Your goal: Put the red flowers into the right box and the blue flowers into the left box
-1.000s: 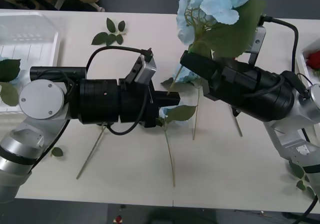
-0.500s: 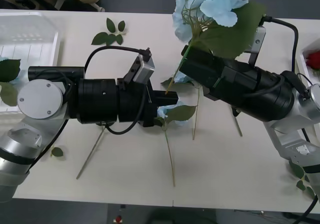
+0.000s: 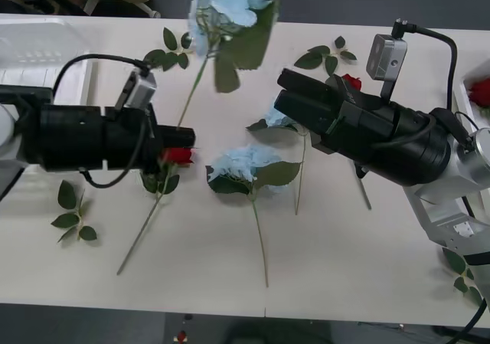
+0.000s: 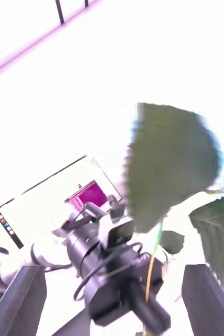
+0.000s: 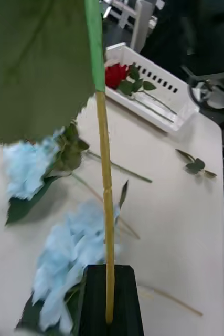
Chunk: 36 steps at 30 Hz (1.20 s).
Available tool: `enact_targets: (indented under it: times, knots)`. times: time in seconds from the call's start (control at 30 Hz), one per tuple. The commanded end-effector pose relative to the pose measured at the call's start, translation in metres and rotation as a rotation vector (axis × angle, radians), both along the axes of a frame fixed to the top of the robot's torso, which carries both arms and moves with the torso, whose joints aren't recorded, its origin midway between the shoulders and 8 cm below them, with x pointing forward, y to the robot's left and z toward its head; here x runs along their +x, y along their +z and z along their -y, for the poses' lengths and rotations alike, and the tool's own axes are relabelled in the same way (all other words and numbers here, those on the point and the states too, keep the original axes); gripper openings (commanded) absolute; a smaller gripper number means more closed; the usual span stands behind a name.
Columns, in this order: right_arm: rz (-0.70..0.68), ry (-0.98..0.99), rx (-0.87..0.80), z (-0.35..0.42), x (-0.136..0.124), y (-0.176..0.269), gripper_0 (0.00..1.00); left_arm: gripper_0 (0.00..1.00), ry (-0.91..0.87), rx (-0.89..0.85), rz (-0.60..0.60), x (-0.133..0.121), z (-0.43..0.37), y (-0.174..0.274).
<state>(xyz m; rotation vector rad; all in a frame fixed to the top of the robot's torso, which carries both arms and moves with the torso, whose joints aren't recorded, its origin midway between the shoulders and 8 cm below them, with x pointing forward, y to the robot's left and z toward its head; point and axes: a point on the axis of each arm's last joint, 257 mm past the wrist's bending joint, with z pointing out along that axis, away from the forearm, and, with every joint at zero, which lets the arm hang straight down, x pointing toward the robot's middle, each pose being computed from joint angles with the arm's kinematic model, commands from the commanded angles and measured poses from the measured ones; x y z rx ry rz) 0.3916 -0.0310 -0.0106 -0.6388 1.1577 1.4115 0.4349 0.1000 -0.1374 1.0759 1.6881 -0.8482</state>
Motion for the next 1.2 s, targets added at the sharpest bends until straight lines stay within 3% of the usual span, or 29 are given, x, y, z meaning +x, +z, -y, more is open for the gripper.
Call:
enact_targets:
  times: [0.03,0.33,0.6,0.83,1.2]
  knots:
    - [0.054,-0.01,-0.051,0.007,0.001,0.005,0.76,0.0,0.104,0.072,-0.017,0.018,-0.071,0.012]
    - [-0.012,-0.126,-0.264,0.07,0.028,-0.042,0.76,0.0,0.33,0.272,-0.107,0.038,-0.23,0.015]
    - [-0.107,-0.191,-0.408,0.13,0.052,-0.09,0.76,0.0,0.506,0.546,-0.156,0.033,-0.347,0.002]
    - [-0.324,-0.253,-0.463,0.175,0.075,-0.119,0.76,0.0,0.576,0.78,-0.223,0.011,-0.408,-0.03]
    - [-0.542,-0.433,-0.593,0.212,0.117,-0.147,0.76,0.0,0.647,1.063,-0.31,-0.025,-0.481,-0.056]
